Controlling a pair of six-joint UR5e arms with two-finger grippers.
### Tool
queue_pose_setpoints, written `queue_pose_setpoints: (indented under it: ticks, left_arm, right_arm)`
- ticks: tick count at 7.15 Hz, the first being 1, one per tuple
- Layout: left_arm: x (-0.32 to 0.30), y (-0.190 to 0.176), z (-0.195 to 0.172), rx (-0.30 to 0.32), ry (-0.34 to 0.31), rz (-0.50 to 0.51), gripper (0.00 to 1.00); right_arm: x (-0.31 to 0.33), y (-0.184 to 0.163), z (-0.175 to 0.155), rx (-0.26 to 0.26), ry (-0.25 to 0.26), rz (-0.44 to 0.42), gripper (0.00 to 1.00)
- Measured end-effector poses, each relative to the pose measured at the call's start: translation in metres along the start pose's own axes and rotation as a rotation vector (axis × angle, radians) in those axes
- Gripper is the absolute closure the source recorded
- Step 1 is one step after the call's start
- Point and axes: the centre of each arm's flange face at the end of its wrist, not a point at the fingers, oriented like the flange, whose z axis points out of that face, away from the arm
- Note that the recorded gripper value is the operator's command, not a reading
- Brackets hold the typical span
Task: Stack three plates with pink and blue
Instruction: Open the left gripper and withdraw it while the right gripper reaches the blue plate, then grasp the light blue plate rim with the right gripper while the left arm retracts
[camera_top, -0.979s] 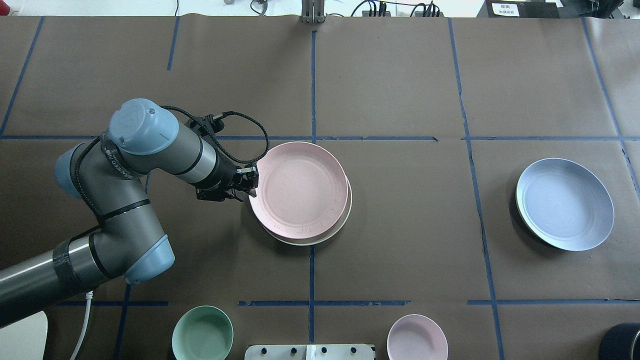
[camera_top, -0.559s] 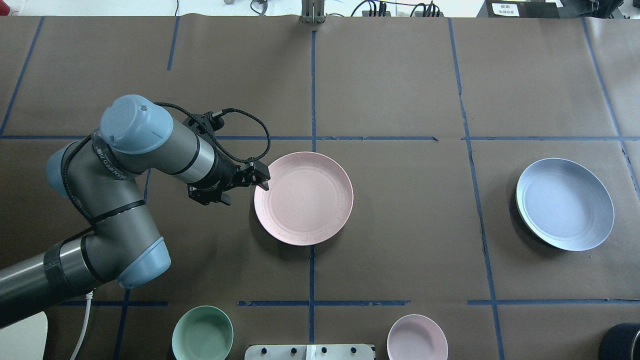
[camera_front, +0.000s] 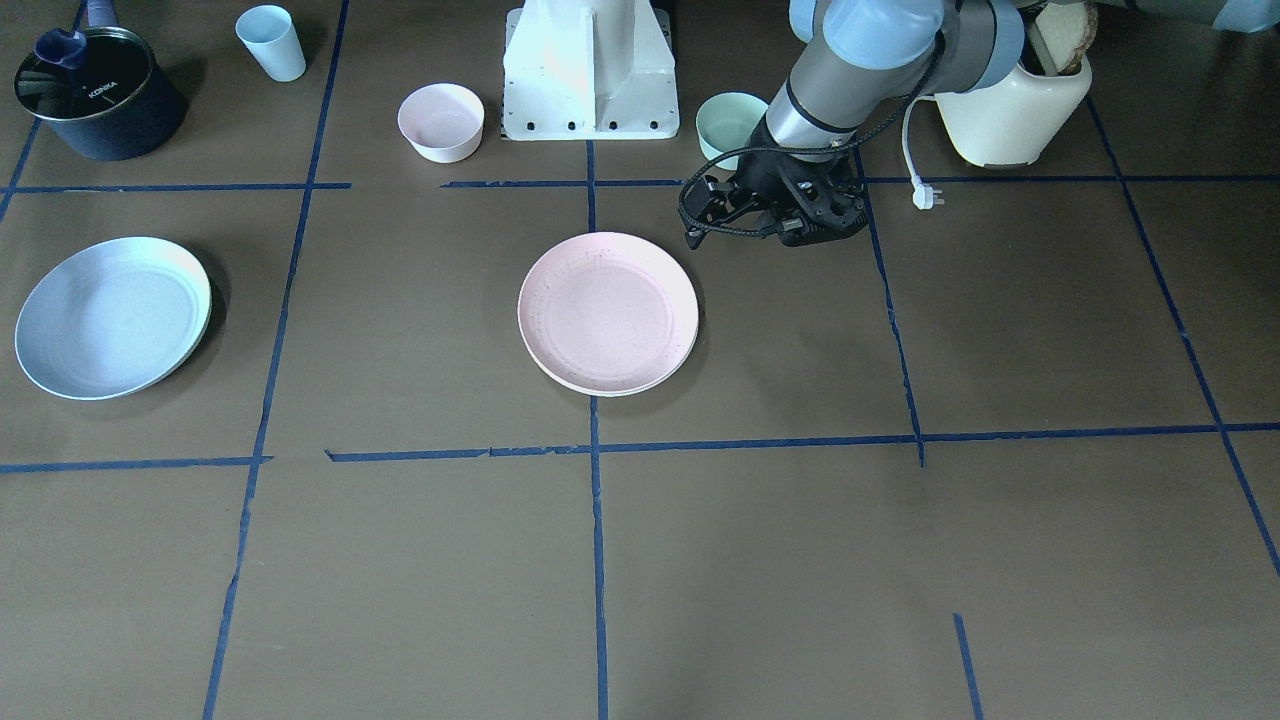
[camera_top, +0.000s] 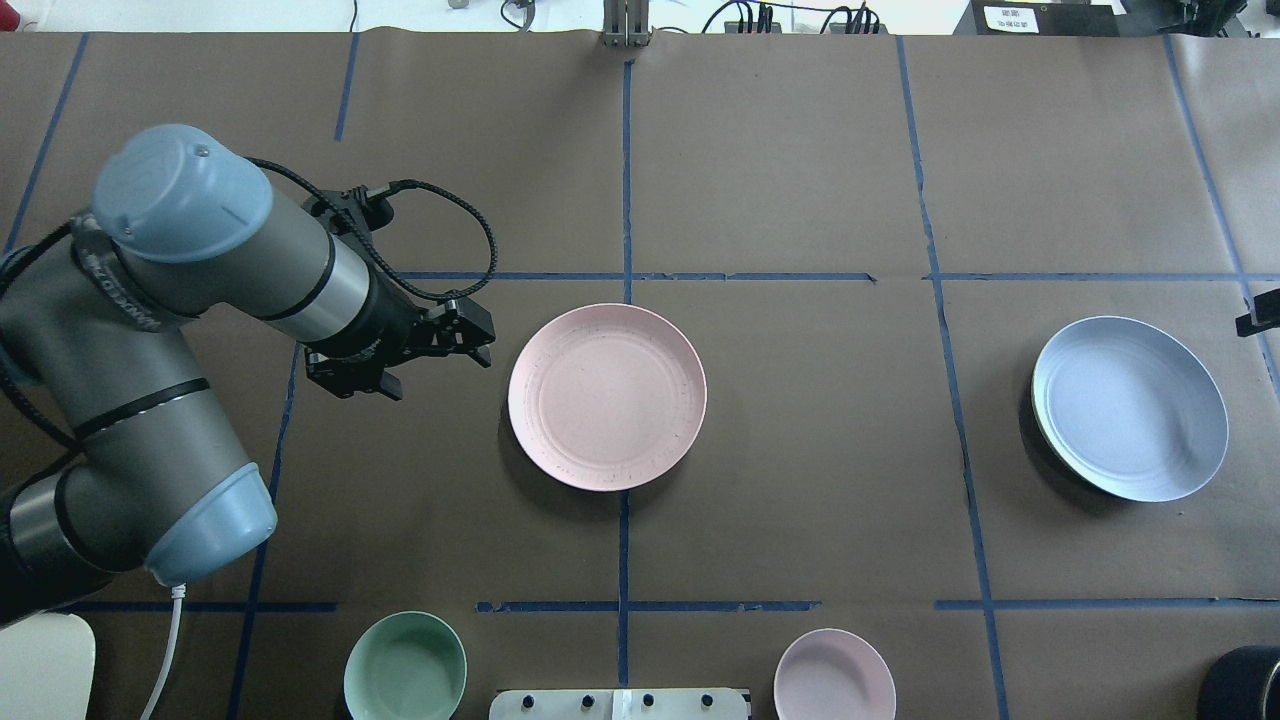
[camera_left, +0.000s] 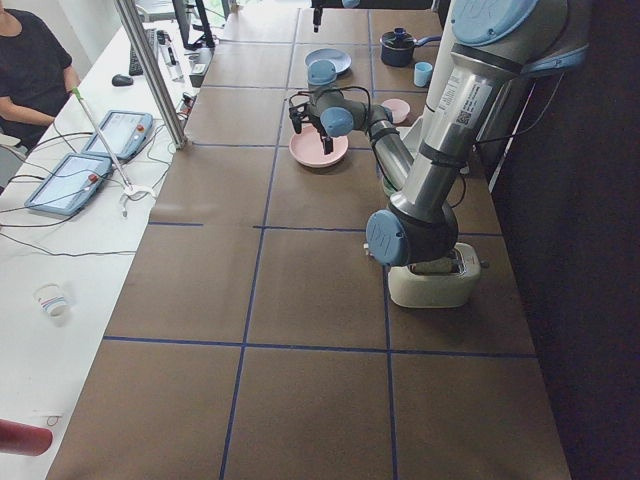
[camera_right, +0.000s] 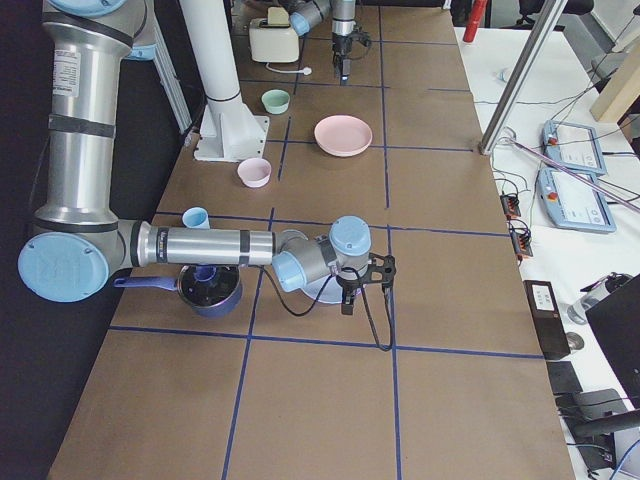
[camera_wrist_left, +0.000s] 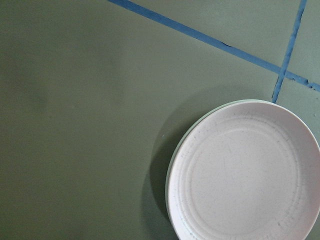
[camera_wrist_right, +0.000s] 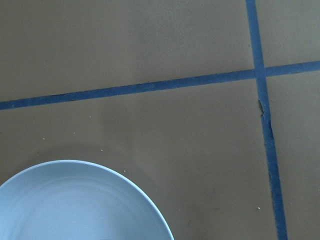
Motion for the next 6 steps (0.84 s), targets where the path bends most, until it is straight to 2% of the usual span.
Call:
queue_pose_setpoints:
  ticks: [2,4,5,6]
  left_arm:
    - [-0.038,-0.012,-0.028,0.027,-0.062,0.107,0.00]
    - [-0.078,-0.030,-0.050,0.044,-0.102,0.174,0.00]
    - [-0.097,-0.041,-0.061,0.042,-0.110,0.195,0.00]
    - [-0.110,-0.051,-0.070,0.043,-0.112,0.206,0.00]
  right_arm:
    - [-0.006,0.017,0.040,0.018,-0.041,0.014,0.00]
    - [-0.017,0.027,0.060,0.011,-0.037,0.003,0.03]
    - [-0.017,0.031,0.064,0.007,-0.031,0.001,0.14]
    - [-0.014,0.035,0.066,0.002,-0.024,0.004,0.62]
